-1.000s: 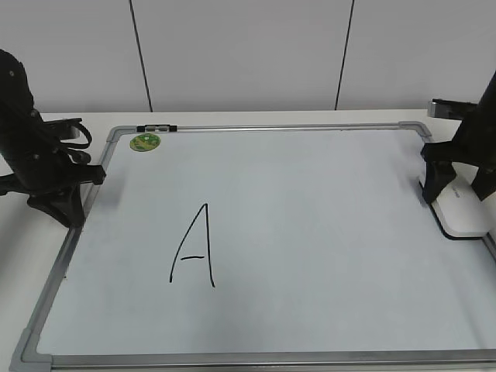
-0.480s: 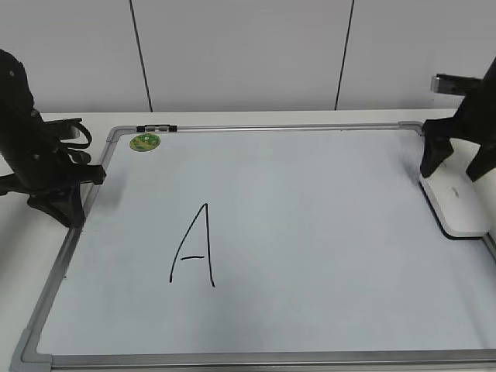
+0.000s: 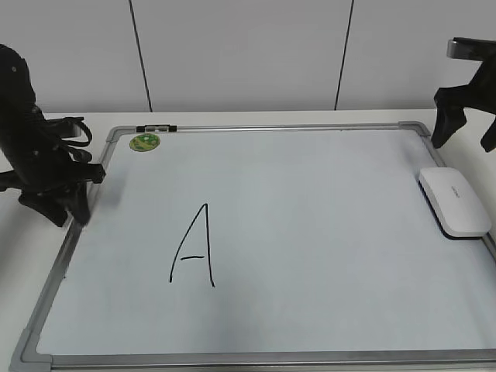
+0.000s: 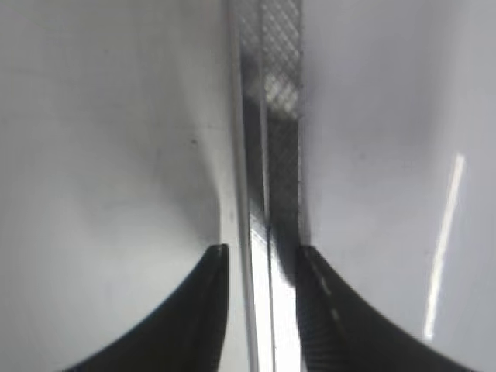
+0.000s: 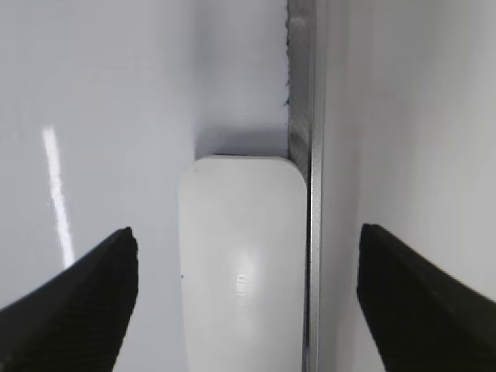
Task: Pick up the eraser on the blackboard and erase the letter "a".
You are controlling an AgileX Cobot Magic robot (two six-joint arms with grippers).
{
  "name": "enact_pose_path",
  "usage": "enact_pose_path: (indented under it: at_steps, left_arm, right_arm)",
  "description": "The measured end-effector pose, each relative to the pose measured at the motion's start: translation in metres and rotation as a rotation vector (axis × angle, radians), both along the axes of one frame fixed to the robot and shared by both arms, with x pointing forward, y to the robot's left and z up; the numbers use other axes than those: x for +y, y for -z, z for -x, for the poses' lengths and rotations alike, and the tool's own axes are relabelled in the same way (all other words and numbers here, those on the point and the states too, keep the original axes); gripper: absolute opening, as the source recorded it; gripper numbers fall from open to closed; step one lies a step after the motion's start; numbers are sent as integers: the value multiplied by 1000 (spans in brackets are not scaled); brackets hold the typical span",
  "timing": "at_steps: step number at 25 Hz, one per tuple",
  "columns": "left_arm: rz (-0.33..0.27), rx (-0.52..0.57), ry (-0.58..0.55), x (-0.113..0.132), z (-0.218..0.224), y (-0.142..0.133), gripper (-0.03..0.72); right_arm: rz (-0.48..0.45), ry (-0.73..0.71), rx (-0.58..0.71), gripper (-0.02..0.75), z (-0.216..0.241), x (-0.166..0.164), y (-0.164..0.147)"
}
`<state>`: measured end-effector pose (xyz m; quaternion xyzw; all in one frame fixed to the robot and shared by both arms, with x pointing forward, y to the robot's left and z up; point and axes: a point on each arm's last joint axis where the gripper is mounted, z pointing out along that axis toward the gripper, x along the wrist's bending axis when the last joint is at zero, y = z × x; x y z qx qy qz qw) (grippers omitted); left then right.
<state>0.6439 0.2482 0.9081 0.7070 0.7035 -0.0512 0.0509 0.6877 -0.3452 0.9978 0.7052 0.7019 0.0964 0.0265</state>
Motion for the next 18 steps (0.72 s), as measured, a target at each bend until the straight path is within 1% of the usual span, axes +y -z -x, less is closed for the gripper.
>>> enact_pose_path:
  at_steps: [2, 4, 5, 7, 10, 14, 18]
  left_arm:
    - [-10, -16, 9, 1, -3, -7, 368]
    - [-22, -38, 21, 2, -4, -20, 468]
    - [-27, -55, 25, 2, -5, -28, 507]
    - [-30, -67, 31, 3, -3, -42, 547]
    - [-30, -67, 38, 4, 4, -61, 566]
    - [-34, -37, 50, 5, 16, -82, 554]
    - [-35, -81, 53, 6, 24, -105, 532]
  right_arm:
    - [-2, 1, -17, 659, 2, 1, -7]
    - [-4, 1, -33, 658, 4, 1, -16]
    - [-4, 3, -43, 654, 5, 1, -20]
    - [-11, 8, -62, 645, 7, 2, -28]
    - [-39, 25, -99, 618, 12, 6, -45]
    - [-68, 61, -173, 565, 24, 10, -79]
    - [-100, 76, -255, 544, 43, 15, -118]
